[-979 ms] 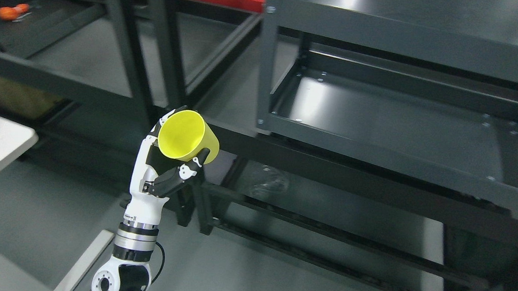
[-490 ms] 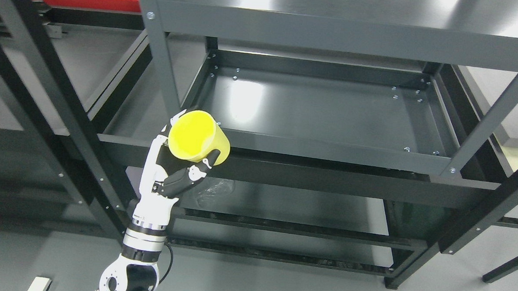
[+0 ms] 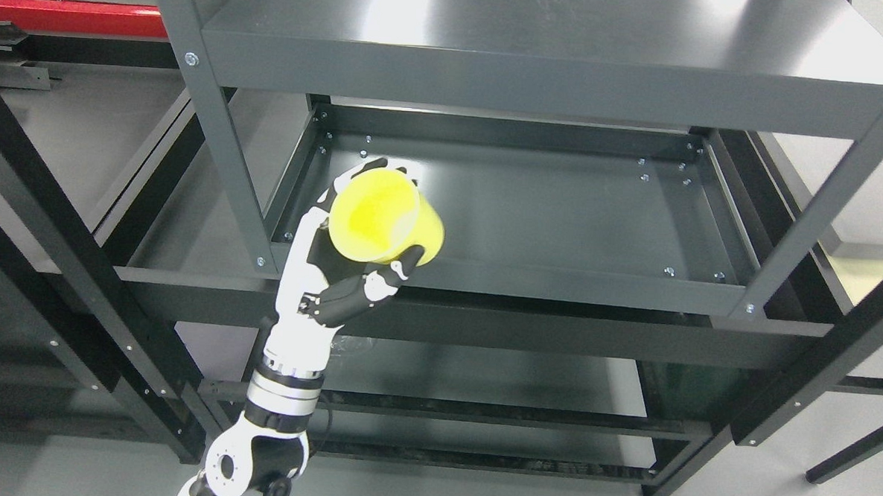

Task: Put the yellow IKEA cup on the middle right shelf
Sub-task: 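Raise the held cup up onto the upper shelf with the left hand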

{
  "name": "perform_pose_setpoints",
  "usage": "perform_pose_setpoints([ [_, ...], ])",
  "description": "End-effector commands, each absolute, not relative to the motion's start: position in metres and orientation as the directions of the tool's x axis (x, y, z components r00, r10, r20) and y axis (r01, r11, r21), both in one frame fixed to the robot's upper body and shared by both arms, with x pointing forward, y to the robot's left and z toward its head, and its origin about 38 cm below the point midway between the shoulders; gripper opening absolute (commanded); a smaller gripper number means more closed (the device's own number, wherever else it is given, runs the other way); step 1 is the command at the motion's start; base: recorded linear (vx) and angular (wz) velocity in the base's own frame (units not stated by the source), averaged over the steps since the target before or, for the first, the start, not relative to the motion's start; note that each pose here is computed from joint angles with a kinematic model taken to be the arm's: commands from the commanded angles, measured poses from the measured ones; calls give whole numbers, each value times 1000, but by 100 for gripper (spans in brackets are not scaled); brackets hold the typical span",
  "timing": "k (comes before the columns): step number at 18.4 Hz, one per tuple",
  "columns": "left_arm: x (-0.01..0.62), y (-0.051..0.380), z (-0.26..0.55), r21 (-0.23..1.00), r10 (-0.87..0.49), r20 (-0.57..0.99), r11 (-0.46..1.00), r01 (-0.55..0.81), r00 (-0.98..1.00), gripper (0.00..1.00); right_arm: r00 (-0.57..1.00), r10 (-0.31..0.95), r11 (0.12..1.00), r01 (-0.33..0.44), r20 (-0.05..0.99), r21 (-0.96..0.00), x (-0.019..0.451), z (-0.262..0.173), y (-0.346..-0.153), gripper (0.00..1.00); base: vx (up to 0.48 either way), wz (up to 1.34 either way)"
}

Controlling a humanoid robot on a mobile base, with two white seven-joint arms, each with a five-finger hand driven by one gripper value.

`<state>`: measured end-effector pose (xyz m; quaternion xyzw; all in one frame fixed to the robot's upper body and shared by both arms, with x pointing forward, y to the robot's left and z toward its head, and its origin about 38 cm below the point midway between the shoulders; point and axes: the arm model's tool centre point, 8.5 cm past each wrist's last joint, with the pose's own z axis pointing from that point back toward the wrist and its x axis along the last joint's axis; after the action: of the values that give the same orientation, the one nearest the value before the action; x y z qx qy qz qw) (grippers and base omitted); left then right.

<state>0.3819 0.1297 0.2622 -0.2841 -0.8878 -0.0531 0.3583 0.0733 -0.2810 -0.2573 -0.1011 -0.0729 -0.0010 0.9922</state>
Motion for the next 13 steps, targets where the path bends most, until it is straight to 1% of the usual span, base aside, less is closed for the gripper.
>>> perform_pose_setpoints([
  [1,368,54,310,69,540,614,689,721,-575,3,991,6,977,22,132,-213,64,-257,-291,99,149,70],
  [3,353,21,317,134,569,613,609,782,-548,3,991,6,977,22,132,-213,64,-257,-291,99,143,120],
  [5,346,6,332,191,584,594,566,802,-553,3,991,6,977,22,132,-213,64,-257,-291,99,127,173],
  [7,344,-3,351,222,611,573,526,821,-546,3,991,6,977,22,132,-213,64,-257,-291,99,122,174],
  [11,347,-4,394,263,637,517,517,815,-571,2,991,6,977,22,132,-213,64,-257,-291,99,95,104],
  [13,351,0,433,220,671,467,542,811,-575,0,991,6,977,22,132,-213,64,-257,-291,99,36,38],
])
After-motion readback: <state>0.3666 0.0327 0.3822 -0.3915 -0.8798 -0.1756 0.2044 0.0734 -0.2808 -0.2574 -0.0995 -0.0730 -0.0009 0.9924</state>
